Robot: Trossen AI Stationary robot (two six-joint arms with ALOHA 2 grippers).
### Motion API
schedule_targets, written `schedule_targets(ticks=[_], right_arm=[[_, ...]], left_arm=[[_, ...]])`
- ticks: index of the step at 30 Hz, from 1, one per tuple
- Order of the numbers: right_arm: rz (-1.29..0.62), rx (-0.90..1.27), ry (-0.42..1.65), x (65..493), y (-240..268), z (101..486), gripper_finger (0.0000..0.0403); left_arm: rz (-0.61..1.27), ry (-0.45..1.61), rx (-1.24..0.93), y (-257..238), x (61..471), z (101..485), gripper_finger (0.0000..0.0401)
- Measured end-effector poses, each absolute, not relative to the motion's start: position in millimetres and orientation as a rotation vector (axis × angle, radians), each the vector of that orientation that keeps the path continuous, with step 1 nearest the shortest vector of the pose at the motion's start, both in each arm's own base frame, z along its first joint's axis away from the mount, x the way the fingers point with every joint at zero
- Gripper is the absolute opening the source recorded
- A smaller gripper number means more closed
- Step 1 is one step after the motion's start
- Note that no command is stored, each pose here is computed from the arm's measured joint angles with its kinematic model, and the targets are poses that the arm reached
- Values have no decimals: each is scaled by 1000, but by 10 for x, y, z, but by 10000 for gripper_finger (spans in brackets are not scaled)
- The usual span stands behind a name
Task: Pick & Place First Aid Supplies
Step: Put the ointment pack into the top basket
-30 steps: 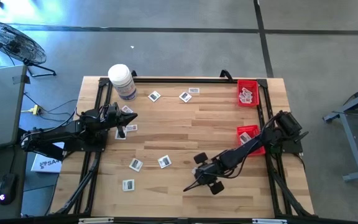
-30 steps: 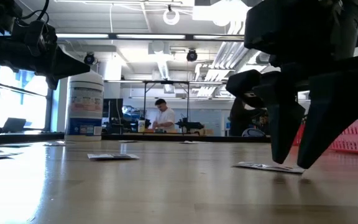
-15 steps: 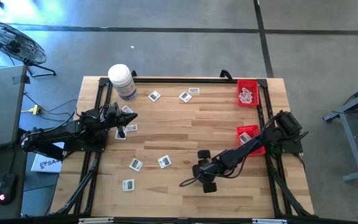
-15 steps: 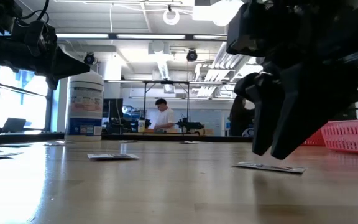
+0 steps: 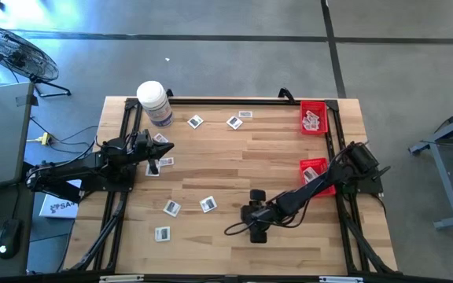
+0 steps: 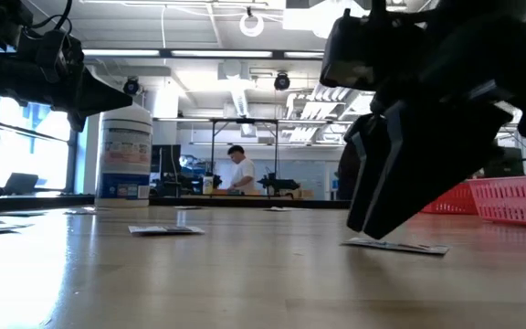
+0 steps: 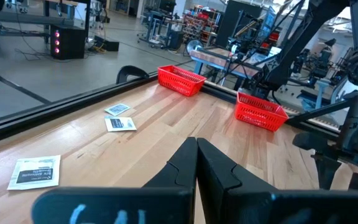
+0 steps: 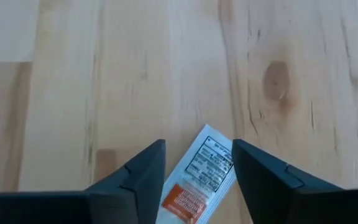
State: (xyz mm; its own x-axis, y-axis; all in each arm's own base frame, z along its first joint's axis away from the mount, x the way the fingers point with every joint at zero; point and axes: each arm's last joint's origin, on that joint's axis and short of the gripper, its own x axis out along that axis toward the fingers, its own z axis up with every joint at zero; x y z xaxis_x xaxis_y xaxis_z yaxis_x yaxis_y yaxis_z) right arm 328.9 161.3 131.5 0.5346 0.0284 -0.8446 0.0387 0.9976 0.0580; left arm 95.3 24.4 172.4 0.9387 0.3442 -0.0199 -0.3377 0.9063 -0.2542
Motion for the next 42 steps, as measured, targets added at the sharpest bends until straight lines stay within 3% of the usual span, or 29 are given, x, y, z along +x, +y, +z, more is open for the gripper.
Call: schedule_targets(ticks=[17, 34, 42], right_arm=[[9, -76, 1102, 3305, 1566, 1012, 93], [55, -139, 1107, 3303, 1563, 1005, 7], [53, -122, 1068, 3299, 1564, 1096, 1]], left_arm=[[352, -26, -258, 244, 953, 1725, 1], [352, -26, -258, 244, 953, 1725, 1], [352, -26, -258, 244, 953, 1724, 1]])
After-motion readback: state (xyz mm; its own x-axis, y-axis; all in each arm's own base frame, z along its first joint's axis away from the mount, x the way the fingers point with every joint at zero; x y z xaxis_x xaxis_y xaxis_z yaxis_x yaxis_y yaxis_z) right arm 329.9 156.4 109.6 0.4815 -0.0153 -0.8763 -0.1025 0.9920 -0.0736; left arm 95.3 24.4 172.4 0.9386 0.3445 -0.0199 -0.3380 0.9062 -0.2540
